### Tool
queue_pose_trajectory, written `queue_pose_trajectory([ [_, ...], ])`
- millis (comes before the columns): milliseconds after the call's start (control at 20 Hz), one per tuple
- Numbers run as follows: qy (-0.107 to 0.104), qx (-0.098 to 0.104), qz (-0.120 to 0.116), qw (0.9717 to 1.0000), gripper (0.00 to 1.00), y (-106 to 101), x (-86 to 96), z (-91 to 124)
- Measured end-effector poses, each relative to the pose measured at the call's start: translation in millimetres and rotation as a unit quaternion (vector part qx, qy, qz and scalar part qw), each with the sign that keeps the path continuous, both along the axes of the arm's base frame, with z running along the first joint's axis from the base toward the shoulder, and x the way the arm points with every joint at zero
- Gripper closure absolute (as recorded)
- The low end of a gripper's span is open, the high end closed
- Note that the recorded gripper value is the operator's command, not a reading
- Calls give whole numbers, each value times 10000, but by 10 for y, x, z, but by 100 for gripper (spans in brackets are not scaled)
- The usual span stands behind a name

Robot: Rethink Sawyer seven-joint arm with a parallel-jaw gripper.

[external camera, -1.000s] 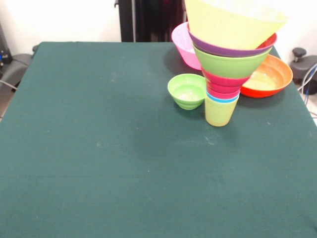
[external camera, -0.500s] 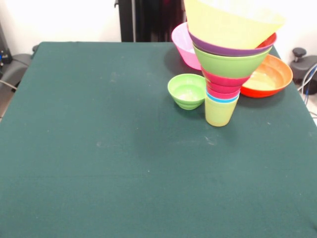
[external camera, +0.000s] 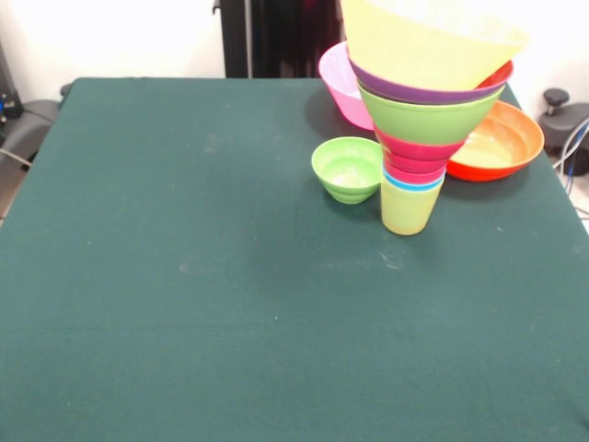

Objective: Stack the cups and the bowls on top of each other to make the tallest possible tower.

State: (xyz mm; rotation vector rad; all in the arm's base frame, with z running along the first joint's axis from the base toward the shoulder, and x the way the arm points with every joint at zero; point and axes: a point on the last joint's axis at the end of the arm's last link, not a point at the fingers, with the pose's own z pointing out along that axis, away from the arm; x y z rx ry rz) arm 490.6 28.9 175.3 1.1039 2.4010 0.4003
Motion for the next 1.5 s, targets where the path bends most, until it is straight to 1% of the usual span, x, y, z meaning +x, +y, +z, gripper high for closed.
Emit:
queue_pose_trajectory([
  [400,6,-7,4,10000,100,9,-5,-2],
  [1250,41,-70,124,9999,100,167,-55,-15],
  [1500,58,-94,95,9999,100,153,-71,-21],
])
